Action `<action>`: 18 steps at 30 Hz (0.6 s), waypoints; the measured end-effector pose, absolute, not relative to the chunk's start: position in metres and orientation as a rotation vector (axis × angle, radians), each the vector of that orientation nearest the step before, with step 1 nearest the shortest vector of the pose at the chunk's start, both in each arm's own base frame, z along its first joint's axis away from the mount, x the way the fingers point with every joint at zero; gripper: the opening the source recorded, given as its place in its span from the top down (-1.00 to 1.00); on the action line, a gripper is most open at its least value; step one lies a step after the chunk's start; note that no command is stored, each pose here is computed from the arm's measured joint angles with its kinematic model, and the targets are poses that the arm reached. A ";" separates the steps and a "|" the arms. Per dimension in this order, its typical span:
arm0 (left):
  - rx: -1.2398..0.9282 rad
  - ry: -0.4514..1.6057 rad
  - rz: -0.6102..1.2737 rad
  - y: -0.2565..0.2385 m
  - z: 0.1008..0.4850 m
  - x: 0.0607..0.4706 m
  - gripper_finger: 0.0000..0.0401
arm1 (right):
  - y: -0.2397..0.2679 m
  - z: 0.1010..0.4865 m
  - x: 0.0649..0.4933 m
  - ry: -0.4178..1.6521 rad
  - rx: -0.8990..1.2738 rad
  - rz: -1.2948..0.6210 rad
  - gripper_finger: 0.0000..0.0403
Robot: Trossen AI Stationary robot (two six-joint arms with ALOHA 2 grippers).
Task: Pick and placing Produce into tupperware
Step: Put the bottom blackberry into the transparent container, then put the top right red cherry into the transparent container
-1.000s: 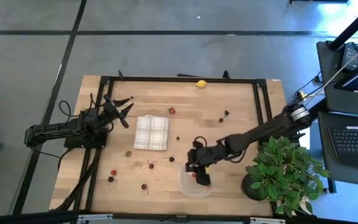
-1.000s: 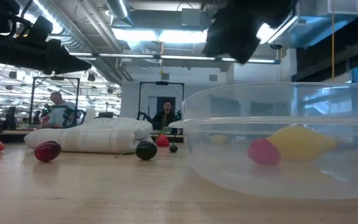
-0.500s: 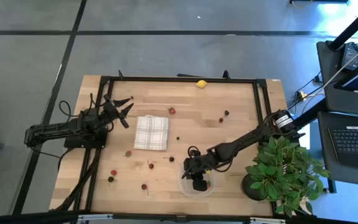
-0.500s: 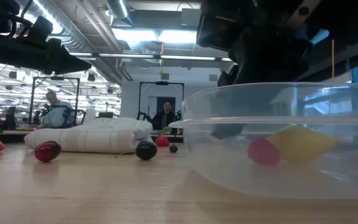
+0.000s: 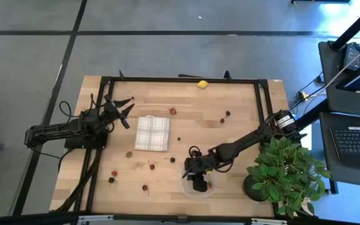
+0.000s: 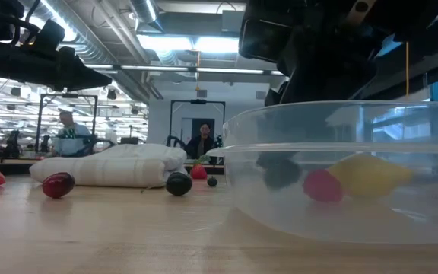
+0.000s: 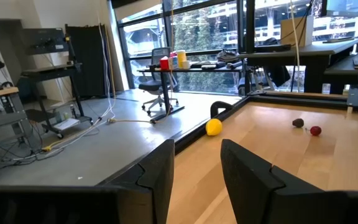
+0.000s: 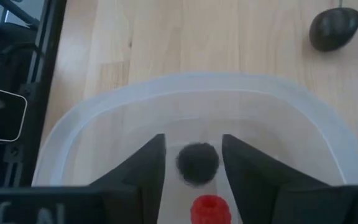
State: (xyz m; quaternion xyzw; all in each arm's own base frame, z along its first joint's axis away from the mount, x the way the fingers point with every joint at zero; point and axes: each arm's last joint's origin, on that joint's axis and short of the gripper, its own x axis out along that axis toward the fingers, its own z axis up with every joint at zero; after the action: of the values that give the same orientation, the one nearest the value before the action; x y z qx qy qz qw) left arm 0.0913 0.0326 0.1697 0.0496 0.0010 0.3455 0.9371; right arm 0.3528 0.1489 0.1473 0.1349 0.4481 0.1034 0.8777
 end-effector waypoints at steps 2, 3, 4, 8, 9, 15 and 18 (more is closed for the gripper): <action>0.101 0.002 0.706 0.033 0.170 0.091 0.37 | 0.149 0.147 0.353 0.935 0.281 0.216 0.16; 0.102 0.002 0.706 0.033 0.170 0.091 0.37 | 0.149 0.147 0.353 0.935 0.281 0.216 0.16; 0.102 0.002 0.706 0.033 0.170 0.091 0.37 | 0.149 0.147 0.353 0.935 0.281 0.216 0.15; 0.102 0.002 0.706 0.033 0.170 0.091 0.37 | 0.149 0.149 0.353 0.922 0.260 0.230 0.15; 0.102 0.002 0.706 0.033 0.170 0.091 0.37 | 0.149 0.151 0.353 0.916 0.259 0.232 0.15; 0.102 0.002 0.706 0.033 0.170 0.091 0.37 | 0.142 0.186 0.345 0.847 0.242 0.256 0.15; 0.101 0.002 0.706 0.033 0.170 0.091 0.37 | 0.129 0.212 0.335 0.825 0.229 0.210 0.15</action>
State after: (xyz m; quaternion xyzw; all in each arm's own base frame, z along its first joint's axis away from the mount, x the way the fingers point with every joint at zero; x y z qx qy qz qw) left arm 0.0913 0.0327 0.1697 0.0493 0.0008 0.3457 0.9371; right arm 0.3348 0.1292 0.2119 0.1108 0.3993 0.1015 0.9044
